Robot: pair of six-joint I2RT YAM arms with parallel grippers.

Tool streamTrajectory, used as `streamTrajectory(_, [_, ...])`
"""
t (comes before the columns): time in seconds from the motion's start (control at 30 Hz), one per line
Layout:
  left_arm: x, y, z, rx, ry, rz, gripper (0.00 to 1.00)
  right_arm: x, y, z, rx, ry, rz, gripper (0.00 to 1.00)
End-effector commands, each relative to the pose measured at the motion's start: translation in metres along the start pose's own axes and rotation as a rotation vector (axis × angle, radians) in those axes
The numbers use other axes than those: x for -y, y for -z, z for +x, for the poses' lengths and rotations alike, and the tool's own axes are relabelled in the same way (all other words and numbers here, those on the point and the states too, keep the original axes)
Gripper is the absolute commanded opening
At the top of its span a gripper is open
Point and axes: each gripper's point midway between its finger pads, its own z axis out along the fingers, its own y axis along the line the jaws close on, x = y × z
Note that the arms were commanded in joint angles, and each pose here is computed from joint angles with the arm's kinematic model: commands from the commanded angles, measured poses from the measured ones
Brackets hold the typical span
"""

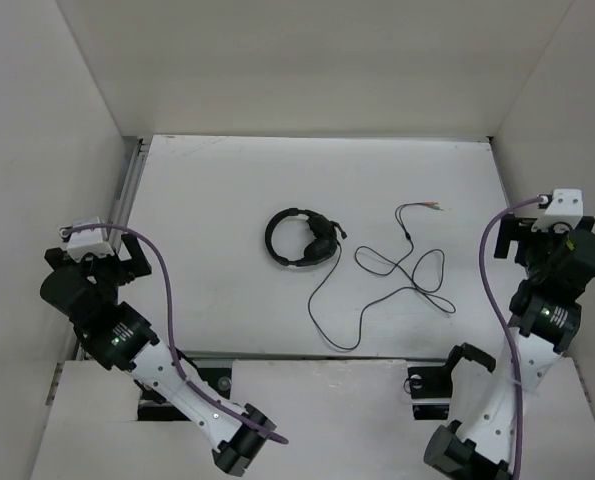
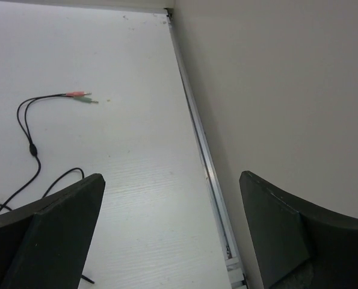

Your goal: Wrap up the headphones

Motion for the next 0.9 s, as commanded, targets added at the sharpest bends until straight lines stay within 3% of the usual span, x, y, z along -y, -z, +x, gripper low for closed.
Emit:
streamTrajectory(0.0, [0.016,0.005,-0.025,0.053,0.005,0.07,1.0,-0.001,0.007,-0.012,0.079,-0.01,0.036,1.0])
streamTrajectory(0.17, [0.03,0.001,-0.034,0.058,0.032,0.143,1.0,0.016,0.01,-0.031,0.225,0.036,0.157,1.0])
streamTrajectory(0.33, [0.068,-0.009,-0.039,-0.01,0.105,0.314,1.0,0.01,-0.003,-0.04,0.246,0.006,0.145,1.0])
streamTrajectory(0.47, [0.121,-0.028,-0.022,-0.172,0.106,0.461,1.0,-0.025,-0.017,-0.056,0.334,-0.045,0.002,1.0])
streamTrajectory(0.57, [0.167,-0.036,0.008,-0.28,-0.022,0.527,1.0,-0.07,-0.023,-0.066,0.356,-0.106,-0.18,1.0])
streamTrajectory(0.7, [0.192,-0.055,0.05,-0.427,-0.006,0.547,0.99,-0.124,-0.036,-0.054,0.293,-0.154,-0.404,1.0])
streamTrajectory(0.87, [0.232,-0.061,0.108,-0.578,-0.103,0.587,0.96,-0.164,-0.057,-0.02,0.201,-0.103,-0.52,1.0])
